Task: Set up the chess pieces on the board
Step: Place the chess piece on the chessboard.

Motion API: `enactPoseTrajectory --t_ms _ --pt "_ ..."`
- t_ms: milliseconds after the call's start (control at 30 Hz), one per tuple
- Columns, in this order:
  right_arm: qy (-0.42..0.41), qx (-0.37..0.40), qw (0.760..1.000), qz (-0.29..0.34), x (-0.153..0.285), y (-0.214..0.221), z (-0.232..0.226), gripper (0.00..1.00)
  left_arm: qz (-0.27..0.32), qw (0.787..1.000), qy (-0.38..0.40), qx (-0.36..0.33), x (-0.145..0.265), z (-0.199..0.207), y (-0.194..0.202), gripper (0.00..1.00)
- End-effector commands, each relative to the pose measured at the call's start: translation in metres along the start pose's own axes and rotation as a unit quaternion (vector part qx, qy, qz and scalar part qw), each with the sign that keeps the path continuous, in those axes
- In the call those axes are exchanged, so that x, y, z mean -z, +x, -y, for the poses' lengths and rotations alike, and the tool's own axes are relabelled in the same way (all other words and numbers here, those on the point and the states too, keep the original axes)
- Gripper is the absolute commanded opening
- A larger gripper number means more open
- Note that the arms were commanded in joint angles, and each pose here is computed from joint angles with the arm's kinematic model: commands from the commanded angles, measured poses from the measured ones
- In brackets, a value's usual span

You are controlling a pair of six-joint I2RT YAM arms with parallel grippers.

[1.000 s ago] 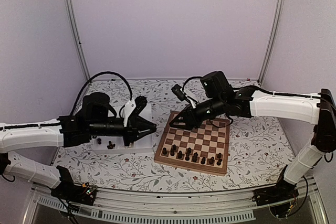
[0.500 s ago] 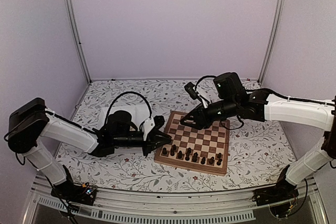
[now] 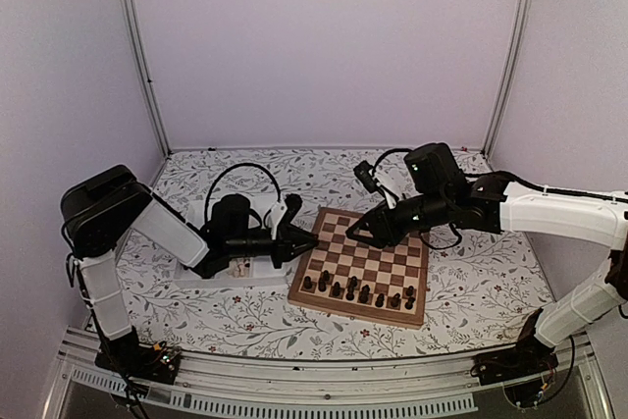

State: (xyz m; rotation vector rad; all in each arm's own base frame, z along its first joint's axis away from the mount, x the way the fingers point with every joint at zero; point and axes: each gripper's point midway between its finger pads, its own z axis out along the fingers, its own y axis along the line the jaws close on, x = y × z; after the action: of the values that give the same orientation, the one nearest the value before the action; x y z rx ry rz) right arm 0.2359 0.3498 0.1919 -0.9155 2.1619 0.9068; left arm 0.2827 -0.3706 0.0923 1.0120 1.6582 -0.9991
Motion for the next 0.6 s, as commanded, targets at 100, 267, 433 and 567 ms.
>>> enactPoseTrajectory --t_ms 100,267,433,567 --pt "0.013 -0.003 1.0 0.007 0.006 -0.001 0.004 0.46 -0.028 0.999 0.024 0.011 -0.017 -0.006 0.012 0.08" --pt "0.012 -0.002 1.0 0.004 0.004 0.0 0.005 0.46 -0.05 0.998 0.006 0.024 -0.024 -0.016 0.021 0.09" --pt "0.012 -0.002 1.0 0.001 0.003 0.003 0.005 0.46 -0.082 0.996 -0.002 0.035 -0.032 -0.024 0.033 0.09" --pt "0.012 -0.003 1.0 0.0 0.003 0.004 0.006 0.46 -0.088 0.995 -0.003 0.038 -0.033 -0.025 0.037 0.11"
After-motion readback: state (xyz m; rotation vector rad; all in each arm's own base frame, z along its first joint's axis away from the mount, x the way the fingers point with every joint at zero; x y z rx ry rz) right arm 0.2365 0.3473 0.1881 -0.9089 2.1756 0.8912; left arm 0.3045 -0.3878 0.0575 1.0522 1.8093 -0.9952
